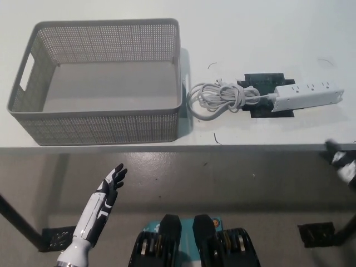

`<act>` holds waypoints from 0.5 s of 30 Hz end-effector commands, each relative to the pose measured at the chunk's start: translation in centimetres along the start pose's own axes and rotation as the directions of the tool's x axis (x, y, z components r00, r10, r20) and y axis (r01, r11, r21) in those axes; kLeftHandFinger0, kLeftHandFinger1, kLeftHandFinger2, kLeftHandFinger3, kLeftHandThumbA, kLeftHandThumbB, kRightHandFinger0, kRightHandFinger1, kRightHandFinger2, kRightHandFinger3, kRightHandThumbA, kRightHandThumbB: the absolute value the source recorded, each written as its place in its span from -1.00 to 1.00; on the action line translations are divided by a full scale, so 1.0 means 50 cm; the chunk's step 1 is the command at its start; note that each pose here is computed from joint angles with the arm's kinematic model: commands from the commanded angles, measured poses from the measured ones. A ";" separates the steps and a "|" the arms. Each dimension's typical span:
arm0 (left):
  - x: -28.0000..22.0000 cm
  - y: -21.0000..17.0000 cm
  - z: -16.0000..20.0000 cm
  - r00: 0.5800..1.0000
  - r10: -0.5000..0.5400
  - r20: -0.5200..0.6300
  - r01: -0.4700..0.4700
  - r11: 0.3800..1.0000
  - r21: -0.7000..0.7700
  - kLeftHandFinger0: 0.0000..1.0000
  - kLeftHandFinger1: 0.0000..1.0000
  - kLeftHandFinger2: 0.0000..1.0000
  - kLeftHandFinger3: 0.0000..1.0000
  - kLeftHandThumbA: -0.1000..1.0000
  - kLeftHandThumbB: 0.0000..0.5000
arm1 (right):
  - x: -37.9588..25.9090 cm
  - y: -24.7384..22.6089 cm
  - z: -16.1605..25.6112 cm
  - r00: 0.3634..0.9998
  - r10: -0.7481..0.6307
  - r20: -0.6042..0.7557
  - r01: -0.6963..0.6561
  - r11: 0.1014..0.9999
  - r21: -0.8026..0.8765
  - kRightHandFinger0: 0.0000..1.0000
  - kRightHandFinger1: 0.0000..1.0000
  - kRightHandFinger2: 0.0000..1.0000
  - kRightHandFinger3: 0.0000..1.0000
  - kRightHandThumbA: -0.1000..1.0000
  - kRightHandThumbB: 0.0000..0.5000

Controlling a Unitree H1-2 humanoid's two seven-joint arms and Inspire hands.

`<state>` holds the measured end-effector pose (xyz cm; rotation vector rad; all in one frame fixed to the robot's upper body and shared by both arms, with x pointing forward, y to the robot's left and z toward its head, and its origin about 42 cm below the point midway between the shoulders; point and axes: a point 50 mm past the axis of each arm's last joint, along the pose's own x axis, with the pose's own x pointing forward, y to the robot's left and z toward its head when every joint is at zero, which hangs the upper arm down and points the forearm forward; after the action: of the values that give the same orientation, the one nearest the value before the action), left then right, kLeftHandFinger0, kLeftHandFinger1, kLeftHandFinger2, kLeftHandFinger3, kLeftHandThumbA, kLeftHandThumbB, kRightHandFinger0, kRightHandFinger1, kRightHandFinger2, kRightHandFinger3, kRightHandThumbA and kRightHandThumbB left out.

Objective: Use the right hand to pick up a power strip and put it into a container on the left side

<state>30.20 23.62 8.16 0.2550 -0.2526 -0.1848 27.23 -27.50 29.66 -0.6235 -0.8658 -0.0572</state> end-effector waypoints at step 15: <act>0.014 0.018 0.017 0.997 -0.018 0.074 0.015 0.999 0.040 1.00 1.00 1.00 1.00 1.00 0.05 | 0.310 0.040 -0.043 0.974 0.194 -0.119 -0.226 0.764 -0.604 1.00 1.00 1.00 1.00 1.00 0.38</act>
<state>30.20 23.45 7.87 0.2549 -0.2417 -0.1923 34.91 -25.27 35.04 -0.9850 -0.8246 -0.0564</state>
